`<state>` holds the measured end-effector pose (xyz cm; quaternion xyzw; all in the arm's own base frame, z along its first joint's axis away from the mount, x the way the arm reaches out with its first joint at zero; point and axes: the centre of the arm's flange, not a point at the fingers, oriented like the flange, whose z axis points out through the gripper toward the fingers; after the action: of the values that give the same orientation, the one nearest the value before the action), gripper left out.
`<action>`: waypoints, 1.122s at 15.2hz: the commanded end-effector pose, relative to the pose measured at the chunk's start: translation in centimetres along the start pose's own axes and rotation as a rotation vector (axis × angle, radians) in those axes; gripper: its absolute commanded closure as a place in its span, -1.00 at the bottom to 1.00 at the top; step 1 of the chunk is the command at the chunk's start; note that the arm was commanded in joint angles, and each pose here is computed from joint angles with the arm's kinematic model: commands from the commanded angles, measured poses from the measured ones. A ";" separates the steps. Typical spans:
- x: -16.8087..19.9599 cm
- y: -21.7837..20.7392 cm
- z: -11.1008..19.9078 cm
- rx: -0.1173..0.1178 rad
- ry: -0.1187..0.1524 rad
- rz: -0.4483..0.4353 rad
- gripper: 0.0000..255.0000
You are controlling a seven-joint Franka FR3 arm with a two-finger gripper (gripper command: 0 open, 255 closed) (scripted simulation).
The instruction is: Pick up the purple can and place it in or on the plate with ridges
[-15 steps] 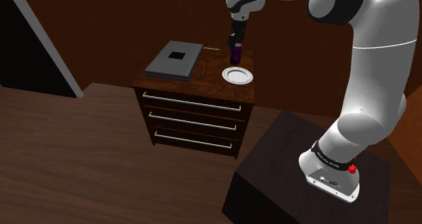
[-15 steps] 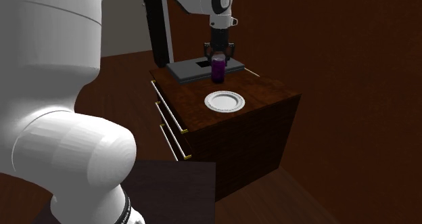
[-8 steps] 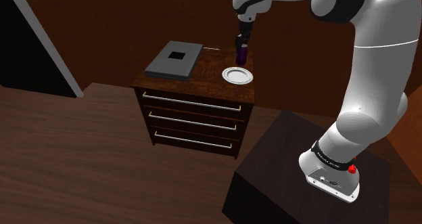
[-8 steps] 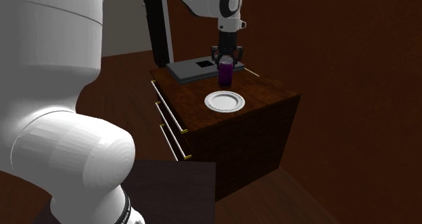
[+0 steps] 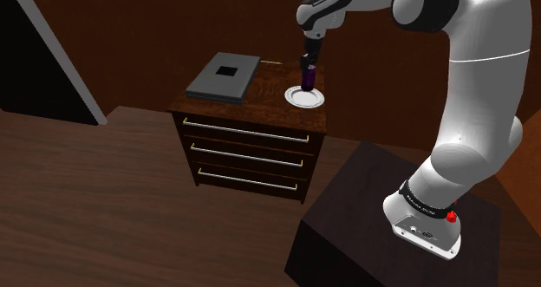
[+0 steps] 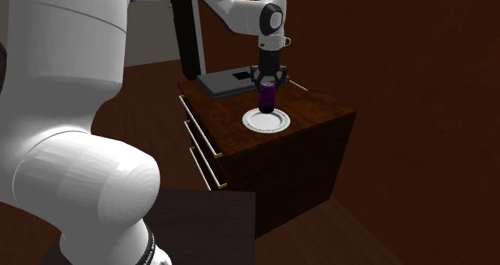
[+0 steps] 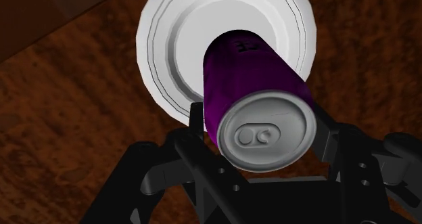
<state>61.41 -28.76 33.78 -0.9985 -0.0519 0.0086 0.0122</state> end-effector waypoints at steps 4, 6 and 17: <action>0.1 0.1 2.7 -0.001 0.001 0.000 1.00; 0.1 0.1 3.8 -0.001 0.001 0.000 1.00; 0.1 0.1 4.4 -0.001 0.001 0.000 -1.00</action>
<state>61.45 -28.77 29.34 -0.9985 -0.0519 0.0081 0.0119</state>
